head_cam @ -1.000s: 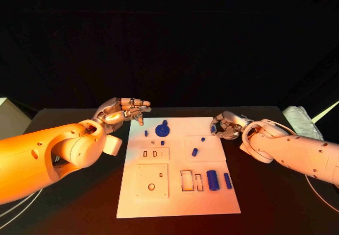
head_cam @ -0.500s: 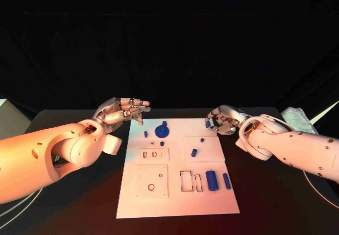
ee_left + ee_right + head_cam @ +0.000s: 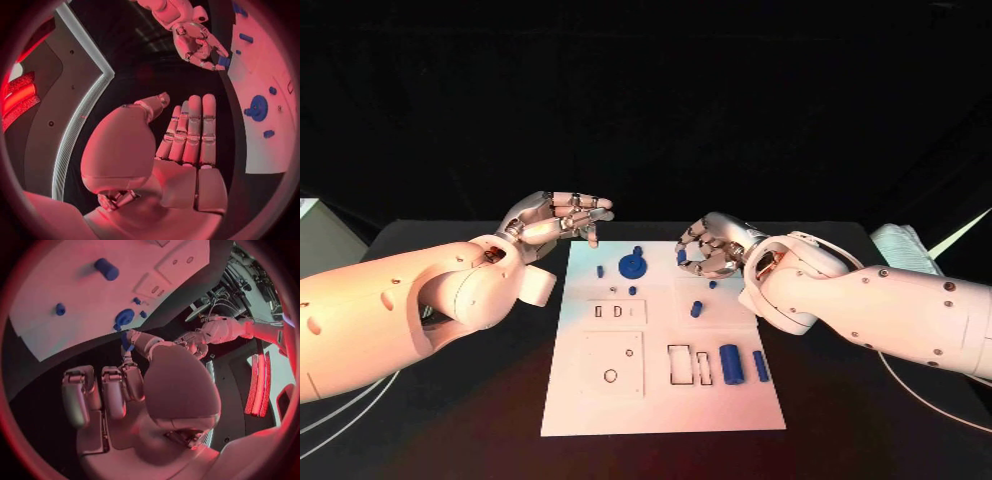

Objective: Assemble the parts on the task board

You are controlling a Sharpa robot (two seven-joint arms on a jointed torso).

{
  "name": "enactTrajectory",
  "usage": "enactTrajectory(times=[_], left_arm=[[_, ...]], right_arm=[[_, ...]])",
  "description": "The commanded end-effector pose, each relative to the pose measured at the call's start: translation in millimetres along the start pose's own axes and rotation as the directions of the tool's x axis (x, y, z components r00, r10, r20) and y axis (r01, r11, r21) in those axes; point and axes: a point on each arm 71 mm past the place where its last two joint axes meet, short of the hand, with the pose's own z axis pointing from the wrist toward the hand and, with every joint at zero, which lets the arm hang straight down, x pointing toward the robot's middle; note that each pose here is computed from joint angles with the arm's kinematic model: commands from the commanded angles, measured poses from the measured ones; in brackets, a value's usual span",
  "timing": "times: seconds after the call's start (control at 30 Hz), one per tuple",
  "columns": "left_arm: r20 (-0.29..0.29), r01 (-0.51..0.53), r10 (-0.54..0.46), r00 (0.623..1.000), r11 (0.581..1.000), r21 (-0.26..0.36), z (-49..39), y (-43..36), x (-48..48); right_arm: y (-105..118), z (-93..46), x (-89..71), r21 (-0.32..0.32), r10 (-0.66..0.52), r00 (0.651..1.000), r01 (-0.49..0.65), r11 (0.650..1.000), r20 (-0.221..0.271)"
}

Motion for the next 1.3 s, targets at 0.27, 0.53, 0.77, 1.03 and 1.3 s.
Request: enactTrajectory(times=[0.27, 0.53, 0.77, 1.03, 1.3], left_arm=[[-0.027, 0.006, -0.006, 1.0, 1.0, 0.005, 2.7, 0.4, 5.2], [-0.03, 0.005, -0.005, 1.0, 1.0, 0.004, 3.7, 0.6, 6.5], [-0.032, 0.005, -0.005, 0.999, 1.0, 0.004, 3.8, 0.6, 7.4], [-0.036, 0.006, -0.006, 0.999, 1.0, 0.004, 4.1, 0.5, 8.6], [-0.039, 0.007, -0.006, 0.999, 1.0, 0.004, 4.0, 0.4, 9.3]], right_arm=[[32.7, 1.1, 33.8, 0.08, -0.085, 0.996, 0.084, 0.993, 0.003], [55.6, 1.8, 65.8, 0.025, -0.117, 0.993, 0.117, 0.993, -0.011], [61.6, 4.7, 86.6, 0.013, -0.128, 0.991, 0.128, 0.992, -0.023], [67.1, 6.4, 108.5, 0.0, -0.136, 0.99, 0.137, 0.991, -0.031], [66.0, 7.7, 119.4, 0.006, -0.136, 0.99, 0.136, 0.991, -0.03]])
